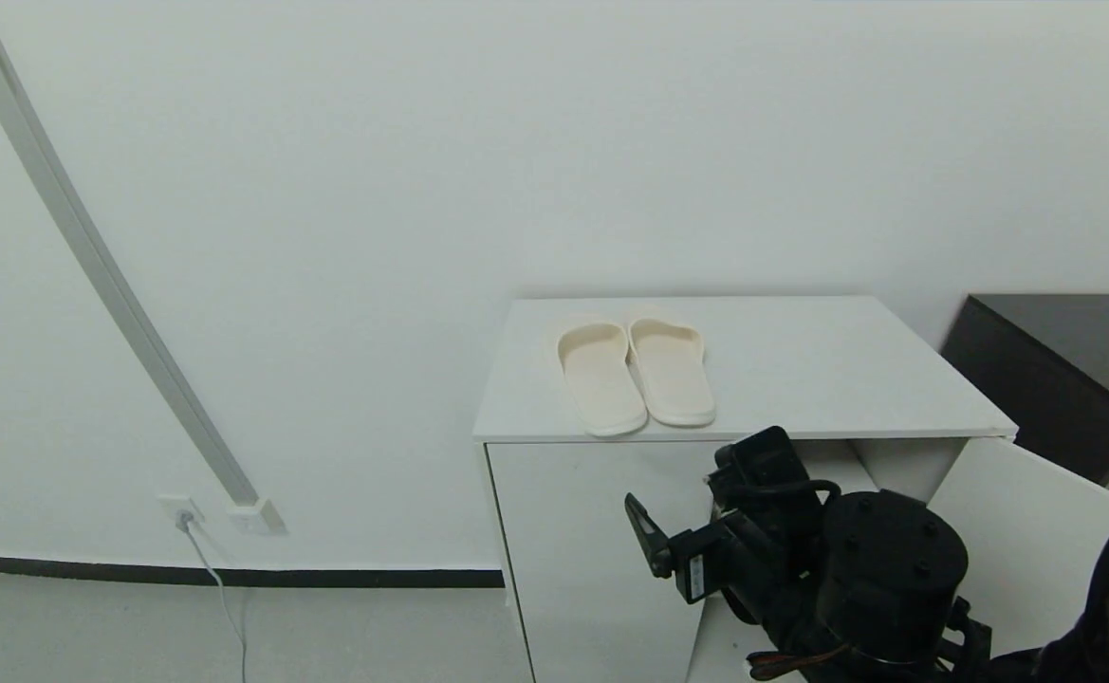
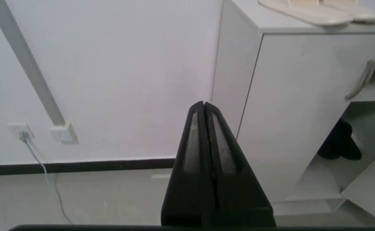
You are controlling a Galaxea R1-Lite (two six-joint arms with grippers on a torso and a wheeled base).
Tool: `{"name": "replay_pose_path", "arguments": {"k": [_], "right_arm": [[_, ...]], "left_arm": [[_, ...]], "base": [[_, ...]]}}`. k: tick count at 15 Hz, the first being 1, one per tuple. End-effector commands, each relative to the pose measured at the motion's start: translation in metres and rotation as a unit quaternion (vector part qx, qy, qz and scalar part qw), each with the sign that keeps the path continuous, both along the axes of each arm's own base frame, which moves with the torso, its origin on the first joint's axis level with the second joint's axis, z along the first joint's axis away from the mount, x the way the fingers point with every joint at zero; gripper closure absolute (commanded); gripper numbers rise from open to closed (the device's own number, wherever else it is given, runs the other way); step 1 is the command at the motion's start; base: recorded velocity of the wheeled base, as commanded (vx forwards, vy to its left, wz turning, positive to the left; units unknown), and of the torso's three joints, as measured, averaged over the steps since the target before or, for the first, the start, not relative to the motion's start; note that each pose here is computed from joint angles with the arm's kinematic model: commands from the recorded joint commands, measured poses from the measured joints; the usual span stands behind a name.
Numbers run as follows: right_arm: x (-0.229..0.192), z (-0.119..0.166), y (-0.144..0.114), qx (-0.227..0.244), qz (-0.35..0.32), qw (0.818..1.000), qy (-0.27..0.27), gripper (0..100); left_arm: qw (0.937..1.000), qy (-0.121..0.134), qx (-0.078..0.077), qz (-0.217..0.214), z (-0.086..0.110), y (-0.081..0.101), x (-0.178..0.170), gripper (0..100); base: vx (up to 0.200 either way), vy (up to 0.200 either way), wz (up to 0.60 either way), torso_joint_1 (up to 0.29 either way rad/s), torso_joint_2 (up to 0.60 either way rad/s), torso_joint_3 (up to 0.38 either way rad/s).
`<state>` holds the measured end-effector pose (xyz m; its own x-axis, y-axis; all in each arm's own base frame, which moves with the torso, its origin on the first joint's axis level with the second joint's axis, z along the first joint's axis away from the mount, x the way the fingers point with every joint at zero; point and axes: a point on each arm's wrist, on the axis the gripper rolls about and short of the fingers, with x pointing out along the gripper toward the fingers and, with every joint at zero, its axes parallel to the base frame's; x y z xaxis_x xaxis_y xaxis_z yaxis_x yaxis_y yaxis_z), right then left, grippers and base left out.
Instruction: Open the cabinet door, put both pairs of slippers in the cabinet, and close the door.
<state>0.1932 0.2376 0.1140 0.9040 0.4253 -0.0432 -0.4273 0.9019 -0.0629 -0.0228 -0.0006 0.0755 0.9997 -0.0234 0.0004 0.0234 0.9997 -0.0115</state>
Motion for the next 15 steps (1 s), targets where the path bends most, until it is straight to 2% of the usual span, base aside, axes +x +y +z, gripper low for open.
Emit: {"name": "replay_pose_path", "arguments": {"k": [1,6,8,11,13,15], "right_arm": [[-0.001,0.001,-0.002,0.000,0.005,1.000,-0.003,0],[0.006,0.019,0.003,0.005,0.008,0.999,-0.038,0],[0.025,0.042,0.011,-0.018,-0.007,1.000,0.001,0],[0.032,0.086,0.021,-0.003,-0.020,0.997,0.072,0],[0.039,0.107,0.028,0.021,-0.066,0.992,0.105,0],[0.040,0.104,0.029,0.016,-0.073,0.991,0.115,0]], "left_arm": [[1.0000,0.002,0.000,0.000,0.000,0.000,0.000,100],[1.0000,0.001,0.000,0.000,0.000,0.000,0.000,100],[1.0000,0.001,0.002,0.000,0.000,0.000,0.000,100],[1.0000,0.001,0.002,0.000,0.000,0.000,0.000,100],[1.0000,0.001,0.002,0.000,0.000,0.000,0.000,100],[1.0000,0.001,0.002,0.000,0.000,0.000,0.000,100]], "base": [[0.000,0.000,0.00,0.173,-0.38,-0.222],[0.000,0.000,0.00,0.038,-0.09,-0.048],[0.000,0.000,0.00,0.000,0.00,0.000],[0.000,0.000,0.00,0.000,0.00,0.000],[0.000,0.000,0.00,0.000,0.00,0.000],[0.000,0.000,0.00,0.000,0.00,0.000]]}}
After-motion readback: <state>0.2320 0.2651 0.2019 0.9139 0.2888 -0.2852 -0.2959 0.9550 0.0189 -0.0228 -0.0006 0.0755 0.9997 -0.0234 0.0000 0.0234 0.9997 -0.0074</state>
